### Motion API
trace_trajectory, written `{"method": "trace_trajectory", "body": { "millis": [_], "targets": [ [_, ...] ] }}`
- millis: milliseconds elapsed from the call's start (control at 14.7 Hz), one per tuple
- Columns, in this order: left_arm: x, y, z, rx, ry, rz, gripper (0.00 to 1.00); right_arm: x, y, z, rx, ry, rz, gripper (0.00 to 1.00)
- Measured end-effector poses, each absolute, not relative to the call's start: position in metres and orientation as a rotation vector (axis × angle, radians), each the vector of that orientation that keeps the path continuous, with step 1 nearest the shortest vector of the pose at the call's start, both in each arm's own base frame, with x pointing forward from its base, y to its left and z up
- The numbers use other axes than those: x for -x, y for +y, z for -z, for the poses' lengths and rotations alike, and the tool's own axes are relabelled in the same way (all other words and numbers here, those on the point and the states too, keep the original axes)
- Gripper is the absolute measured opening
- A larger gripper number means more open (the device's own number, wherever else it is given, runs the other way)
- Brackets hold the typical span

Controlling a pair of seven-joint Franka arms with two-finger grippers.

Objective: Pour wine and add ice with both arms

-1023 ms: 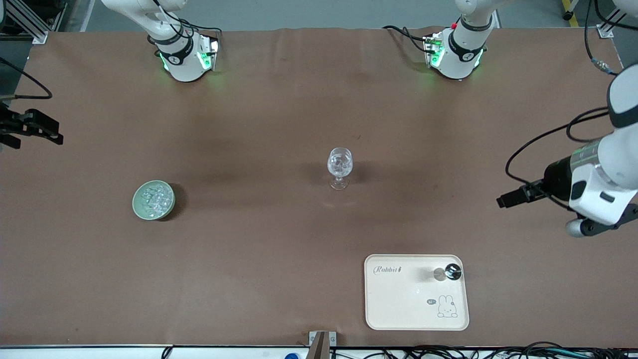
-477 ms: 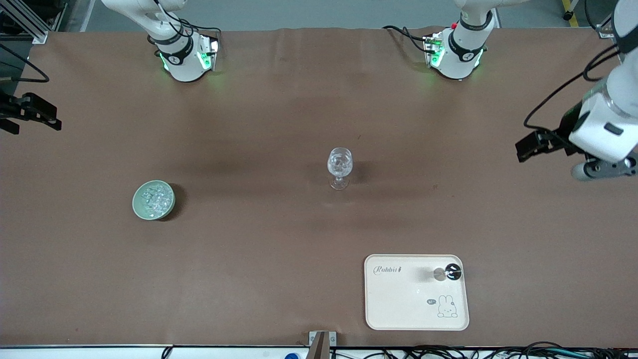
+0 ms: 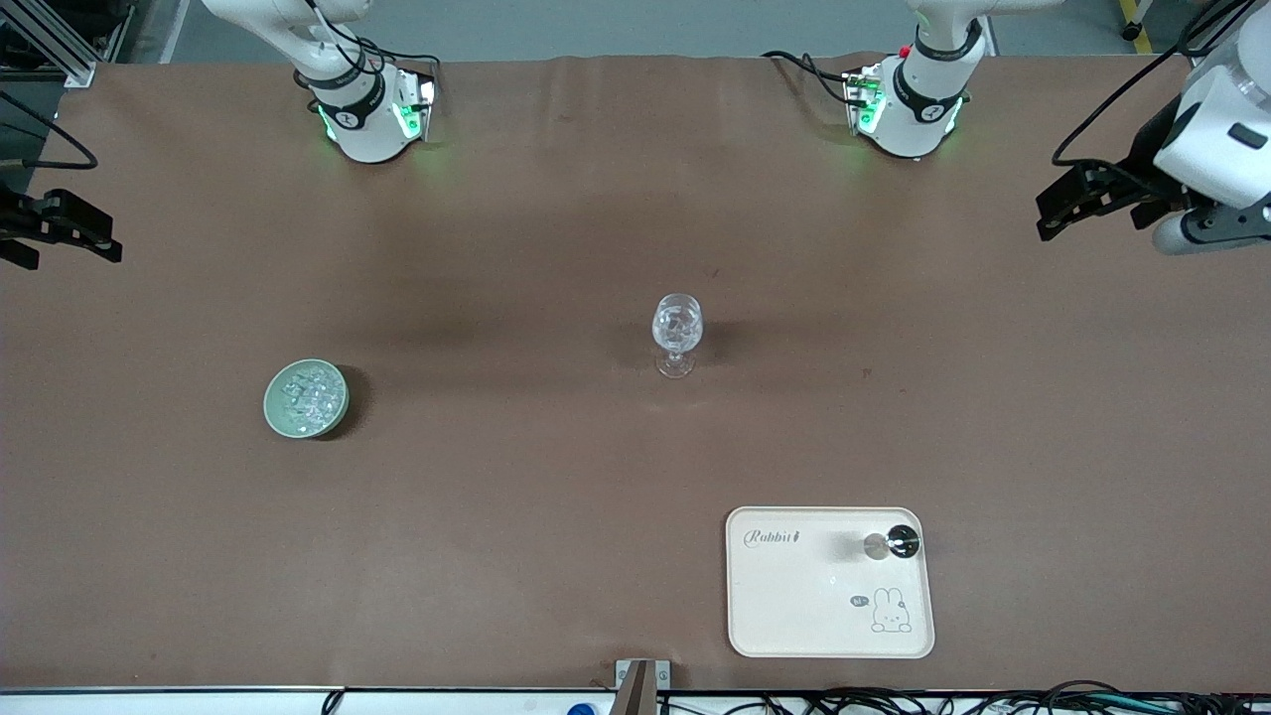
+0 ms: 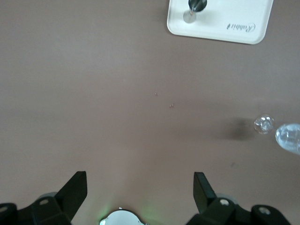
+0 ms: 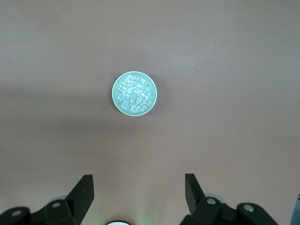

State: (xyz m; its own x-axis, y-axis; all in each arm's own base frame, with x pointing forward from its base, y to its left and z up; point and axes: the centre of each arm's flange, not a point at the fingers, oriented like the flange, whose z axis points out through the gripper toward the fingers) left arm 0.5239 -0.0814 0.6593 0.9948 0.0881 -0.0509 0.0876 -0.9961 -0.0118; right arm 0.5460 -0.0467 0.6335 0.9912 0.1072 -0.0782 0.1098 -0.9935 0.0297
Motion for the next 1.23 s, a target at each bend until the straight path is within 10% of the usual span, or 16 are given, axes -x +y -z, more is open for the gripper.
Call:
{"method": "trace_trajectory", "body": {
  "millis": [1227],
  "targets": [
    [-0.501, -0.066, -0.657, 3.134, -0.028, -0.003, 1.00, -0.557, -0.047, -0.642, -3.090, 0.173, -0.039, 1.00]
  ]
}}
